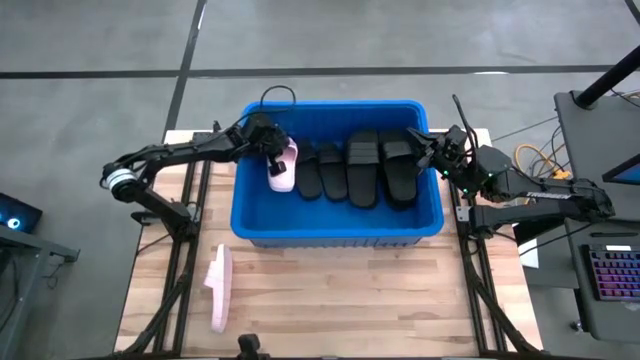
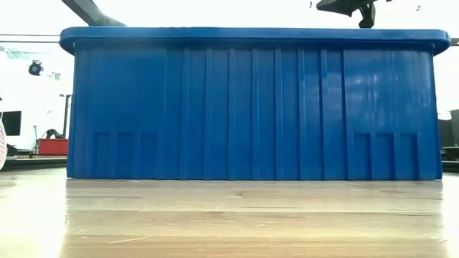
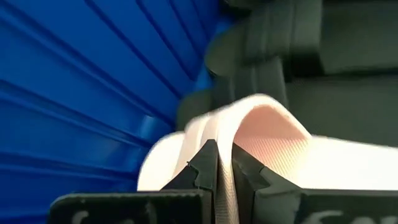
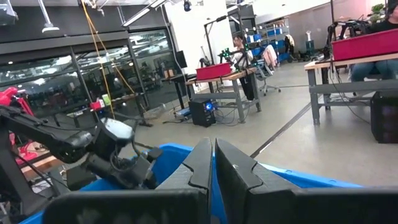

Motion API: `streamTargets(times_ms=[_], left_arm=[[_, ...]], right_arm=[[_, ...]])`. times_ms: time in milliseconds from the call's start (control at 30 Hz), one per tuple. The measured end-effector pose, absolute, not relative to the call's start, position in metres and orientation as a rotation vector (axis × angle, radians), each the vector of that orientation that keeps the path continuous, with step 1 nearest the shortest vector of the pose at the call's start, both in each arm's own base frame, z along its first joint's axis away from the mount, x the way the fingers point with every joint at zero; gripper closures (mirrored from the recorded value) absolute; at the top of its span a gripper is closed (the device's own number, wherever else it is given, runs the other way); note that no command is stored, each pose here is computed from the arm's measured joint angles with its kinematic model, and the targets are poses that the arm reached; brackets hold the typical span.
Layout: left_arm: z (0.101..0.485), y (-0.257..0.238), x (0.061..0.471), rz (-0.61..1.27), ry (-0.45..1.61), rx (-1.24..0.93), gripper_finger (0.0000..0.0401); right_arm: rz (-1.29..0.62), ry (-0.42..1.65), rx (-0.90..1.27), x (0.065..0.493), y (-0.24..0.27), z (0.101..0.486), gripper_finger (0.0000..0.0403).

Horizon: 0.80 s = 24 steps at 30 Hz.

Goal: Pick and place slides into bin
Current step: Put the right pink slide into the bin

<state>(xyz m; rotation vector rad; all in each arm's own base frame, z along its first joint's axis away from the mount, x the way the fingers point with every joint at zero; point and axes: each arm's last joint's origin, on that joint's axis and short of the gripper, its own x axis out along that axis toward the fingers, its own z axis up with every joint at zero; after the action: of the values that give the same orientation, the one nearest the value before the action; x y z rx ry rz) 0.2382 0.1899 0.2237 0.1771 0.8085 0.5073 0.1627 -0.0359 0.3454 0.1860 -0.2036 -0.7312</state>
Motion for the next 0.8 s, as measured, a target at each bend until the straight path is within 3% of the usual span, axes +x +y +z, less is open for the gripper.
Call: streamTargets(times_ms=[333,800], left_arm=[[0.239,0.185,0.228,0.562,0.877,0.21,0.0401],[0.193,0.196,0.243,0.51,1.019,0.156,0.0401]], right_arm=[[-0.732,-0.194,0.178,0.163,-0.036,0.345,0.039],[-0.733,-0.187,0.16,0.163,-0.036,0.345,0.039]])
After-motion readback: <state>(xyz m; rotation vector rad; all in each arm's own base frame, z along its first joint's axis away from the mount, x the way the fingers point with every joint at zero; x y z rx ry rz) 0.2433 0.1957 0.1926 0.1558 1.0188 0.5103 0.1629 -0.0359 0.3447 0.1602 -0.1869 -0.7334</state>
